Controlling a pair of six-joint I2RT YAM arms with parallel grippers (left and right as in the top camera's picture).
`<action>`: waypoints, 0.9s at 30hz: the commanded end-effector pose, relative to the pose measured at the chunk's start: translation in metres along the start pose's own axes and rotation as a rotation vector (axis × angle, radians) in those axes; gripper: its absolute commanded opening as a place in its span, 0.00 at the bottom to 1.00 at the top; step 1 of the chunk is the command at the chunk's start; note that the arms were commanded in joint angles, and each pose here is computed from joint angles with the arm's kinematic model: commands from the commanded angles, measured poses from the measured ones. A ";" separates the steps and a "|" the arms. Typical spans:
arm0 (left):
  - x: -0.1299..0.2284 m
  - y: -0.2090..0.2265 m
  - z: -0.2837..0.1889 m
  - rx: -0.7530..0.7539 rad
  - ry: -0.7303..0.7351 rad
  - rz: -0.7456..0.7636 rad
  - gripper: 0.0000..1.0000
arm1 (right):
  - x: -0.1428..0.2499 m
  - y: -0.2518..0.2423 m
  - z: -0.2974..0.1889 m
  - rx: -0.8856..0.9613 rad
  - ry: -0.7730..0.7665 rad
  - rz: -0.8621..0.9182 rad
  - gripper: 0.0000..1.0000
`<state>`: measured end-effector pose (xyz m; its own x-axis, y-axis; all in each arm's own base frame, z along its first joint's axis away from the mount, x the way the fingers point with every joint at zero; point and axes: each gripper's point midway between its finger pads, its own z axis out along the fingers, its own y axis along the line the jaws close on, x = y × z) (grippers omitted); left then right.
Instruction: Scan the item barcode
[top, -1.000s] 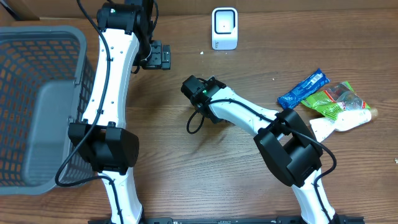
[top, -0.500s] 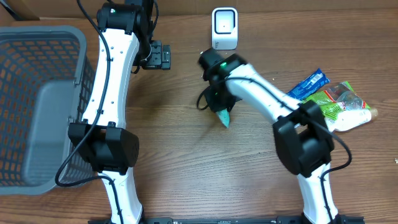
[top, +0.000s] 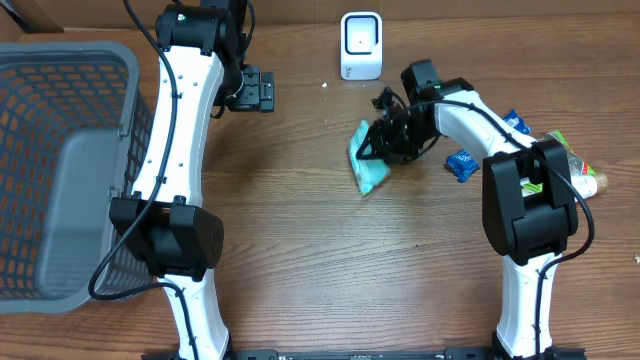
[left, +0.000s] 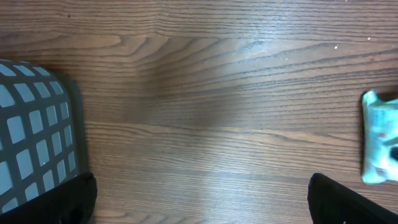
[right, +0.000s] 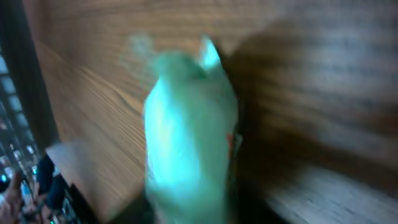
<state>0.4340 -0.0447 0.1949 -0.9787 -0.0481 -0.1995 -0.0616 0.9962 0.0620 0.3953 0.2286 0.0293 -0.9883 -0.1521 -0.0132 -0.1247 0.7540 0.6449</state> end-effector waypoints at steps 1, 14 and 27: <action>0.001 -0.003 0.003 0.007 0.008 -0.015 1.00 | 0.006 -0.014 0.003 0.072 0.015 0.027 0.74; 0.001 -0.003 0.003 0.007 0.008 -0.015 1.00 | -0.021 -0.023 -0.051 0.136 -0.073 -0.083 0.81; 0.001 -0.003 0.003 0.007 0.008 -0.015 1.00 | -0.038 -0.041 -0.017 0.125 -0.091 -0.167 0.77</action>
<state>0.4340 -0.0447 0.1949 -0.9787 -0.0481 -0.1995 -0.0616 0.9962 0.0620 0.4381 0.1876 0.0277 -0.9678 -0.1830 -0.1728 -0.2479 0.8112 0.5296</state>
